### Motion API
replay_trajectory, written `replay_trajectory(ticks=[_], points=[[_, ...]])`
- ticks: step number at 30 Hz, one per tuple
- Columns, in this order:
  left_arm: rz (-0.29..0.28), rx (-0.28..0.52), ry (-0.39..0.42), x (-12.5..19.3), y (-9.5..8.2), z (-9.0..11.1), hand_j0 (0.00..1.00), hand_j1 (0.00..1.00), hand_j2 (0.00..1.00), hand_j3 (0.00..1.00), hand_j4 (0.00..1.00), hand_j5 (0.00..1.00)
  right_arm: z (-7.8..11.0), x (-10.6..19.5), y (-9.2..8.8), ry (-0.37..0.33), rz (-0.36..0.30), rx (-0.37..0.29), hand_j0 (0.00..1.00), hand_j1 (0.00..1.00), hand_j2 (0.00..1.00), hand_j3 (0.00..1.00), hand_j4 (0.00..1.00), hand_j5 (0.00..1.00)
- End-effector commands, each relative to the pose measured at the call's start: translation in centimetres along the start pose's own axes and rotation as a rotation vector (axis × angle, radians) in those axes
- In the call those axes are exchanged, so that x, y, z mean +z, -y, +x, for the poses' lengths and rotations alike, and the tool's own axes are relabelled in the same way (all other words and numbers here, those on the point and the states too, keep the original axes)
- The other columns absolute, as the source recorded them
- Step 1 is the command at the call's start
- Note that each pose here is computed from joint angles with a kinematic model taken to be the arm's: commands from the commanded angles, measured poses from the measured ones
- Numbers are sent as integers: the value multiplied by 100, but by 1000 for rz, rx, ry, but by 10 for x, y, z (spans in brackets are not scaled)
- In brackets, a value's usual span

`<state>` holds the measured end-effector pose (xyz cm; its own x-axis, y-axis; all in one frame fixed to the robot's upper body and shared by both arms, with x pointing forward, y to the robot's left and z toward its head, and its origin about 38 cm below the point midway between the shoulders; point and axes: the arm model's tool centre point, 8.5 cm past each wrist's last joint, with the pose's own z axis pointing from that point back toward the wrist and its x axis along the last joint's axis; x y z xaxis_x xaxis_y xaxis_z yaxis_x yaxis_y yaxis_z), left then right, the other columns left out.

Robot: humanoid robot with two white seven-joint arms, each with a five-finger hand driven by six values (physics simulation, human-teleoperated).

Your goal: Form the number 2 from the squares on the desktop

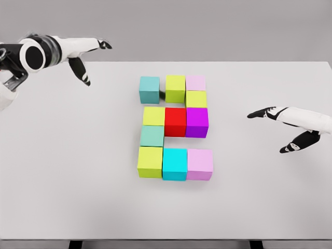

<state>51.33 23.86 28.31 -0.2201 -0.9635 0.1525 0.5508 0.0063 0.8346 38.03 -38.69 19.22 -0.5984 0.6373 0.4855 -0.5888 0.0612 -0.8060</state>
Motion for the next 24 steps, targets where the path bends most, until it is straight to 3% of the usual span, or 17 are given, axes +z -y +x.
replay_trajectory(ticks=[1, 5, 8, 24], points=[[-149, -6, 13, -15, 43, -10, 100, 100, 100, 100, 100, 100, 0, 0, 1, 1, -4, -5, 100, 100, 100, 100, 100, 100], [-228, -94, 88, -19, 43, 0, 100, 100, 100, 100, 100, 100, 0, 0, 1, 1, -4, -5, 100, 100, 100, 100, 100, 100], [-266, -106, 76, -36, 55, -2, 100, 100, 100, 100, 100, 100, 1, 0, 1, 3, -4, -3, 100, 100, 100, 100, 100, 100], [-291, -119, 70, -75, 61, 31, 100, 100, 100, 100, 100, 100, 1, 0, 1, 0, 2, 5, 100, 100, 100, 100, 100, 100]])
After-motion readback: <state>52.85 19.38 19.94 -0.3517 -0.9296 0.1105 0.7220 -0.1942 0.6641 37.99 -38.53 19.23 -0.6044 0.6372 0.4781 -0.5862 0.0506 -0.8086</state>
